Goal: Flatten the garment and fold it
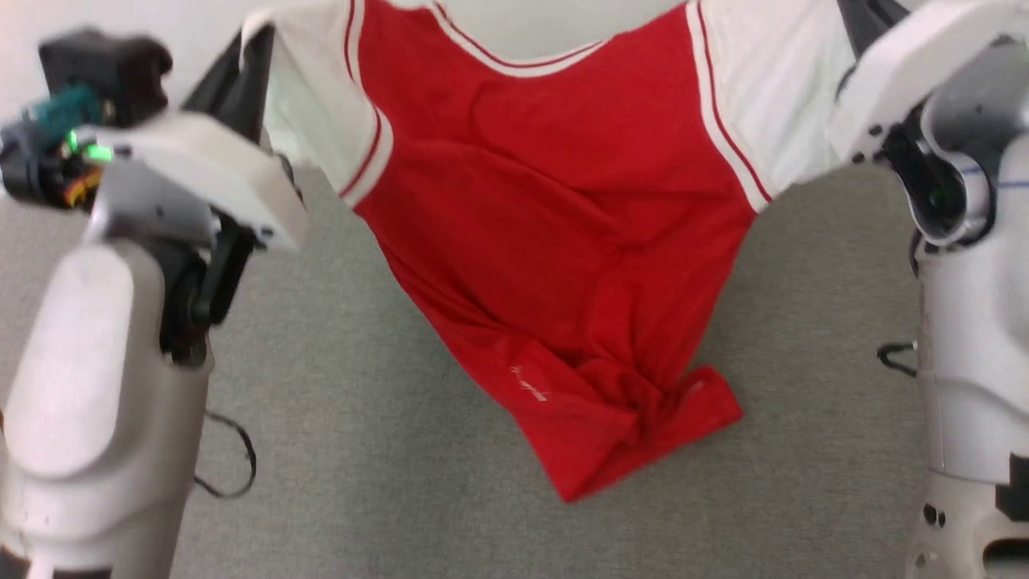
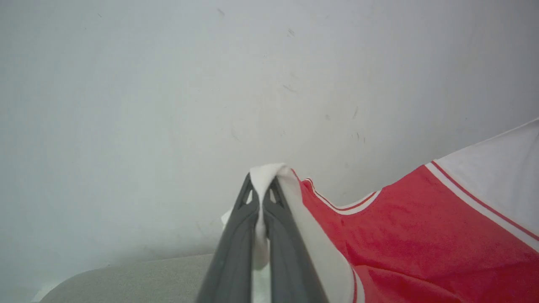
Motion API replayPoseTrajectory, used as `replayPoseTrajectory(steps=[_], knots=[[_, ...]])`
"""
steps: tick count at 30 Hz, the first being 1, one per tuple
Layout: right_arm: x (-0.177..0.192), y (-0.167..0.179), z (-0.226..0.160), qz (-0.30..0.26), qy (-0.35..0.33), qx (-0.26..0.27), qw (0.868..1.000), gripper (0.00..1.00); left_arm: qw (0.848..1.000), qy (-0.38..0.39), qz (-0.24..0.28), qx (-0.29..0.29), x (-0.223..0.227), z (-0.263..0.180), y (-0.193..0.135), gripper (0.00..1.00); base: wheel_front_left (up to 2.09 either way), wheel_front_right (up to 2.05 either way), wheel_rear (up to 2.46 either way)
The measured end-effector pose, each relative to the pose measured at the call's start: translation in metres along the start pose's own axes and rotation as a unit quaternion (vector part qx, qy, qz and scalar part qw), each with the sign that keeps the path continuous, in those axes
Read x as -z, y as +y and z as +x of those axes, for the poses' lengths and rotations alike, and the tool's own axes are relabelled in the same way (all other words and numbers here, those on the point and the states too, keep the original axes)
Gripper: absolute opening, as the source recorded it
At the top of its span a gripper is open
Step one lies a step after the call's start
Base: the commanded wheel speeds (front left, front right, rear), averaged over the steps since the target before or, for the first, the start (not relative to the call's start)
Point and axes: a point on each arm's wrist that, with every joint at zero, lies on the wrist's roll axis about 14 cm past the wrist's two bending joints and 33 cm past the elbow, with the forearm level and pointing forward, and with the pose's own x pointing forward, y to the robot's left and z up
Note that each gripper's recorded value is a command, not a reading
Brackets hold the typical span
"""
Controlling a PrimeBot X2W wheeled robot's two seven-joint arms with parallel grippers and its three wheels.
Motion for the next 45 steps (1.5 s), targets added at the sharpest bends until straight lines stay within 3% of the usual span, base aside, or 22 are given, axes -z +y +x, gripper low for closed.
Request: replayPoseTrajectory(steps=[9, 17, 27, 34, 45], knots=[[-0.086, -0.001, -0.015, -0.064, -0.063, 0.017, 0.996, 0.00, 0.997, -0.039, 0.054, 0.025, -0.073, 0.047, -0.018, 0.00, 0.00, 0.00, 0.00], [-0.129, -0.009, -0.018, -0.103, -0.086, 0.037, 0.990, 0.00, 0.995, -0.052, 0.087, 0.014, -0.109, 0.076, -0.013, 0.00, 0.00, 0.00, 0.00], [-0.142, -0.025, 0.019, -0.141, -0.088, 0.059, 0.984, 0.00, 0.991, -0.098, 0.089, 0.012, -0.137, 0.124, -0.010, 0.00, 0.00, 0.00, 0.00], [-0.148, -0.045, 0.057, -0.173, -0.120, 0.085, 0.974, 0.00, 0.981, -0.178, 0.073, 0.023, -0.142, 0.160, -0.009, 0.00, 0.00, 0.00, 0.00], [-0.119, -0.067, 0.125, -0.233, -0.137, 0.114, 0.956, 0.00, 0.977, -0.207, 0.031, 0.036, -0.069, 0.212, 0.007, 0.00, 0.00, 0.00, 0.00]])
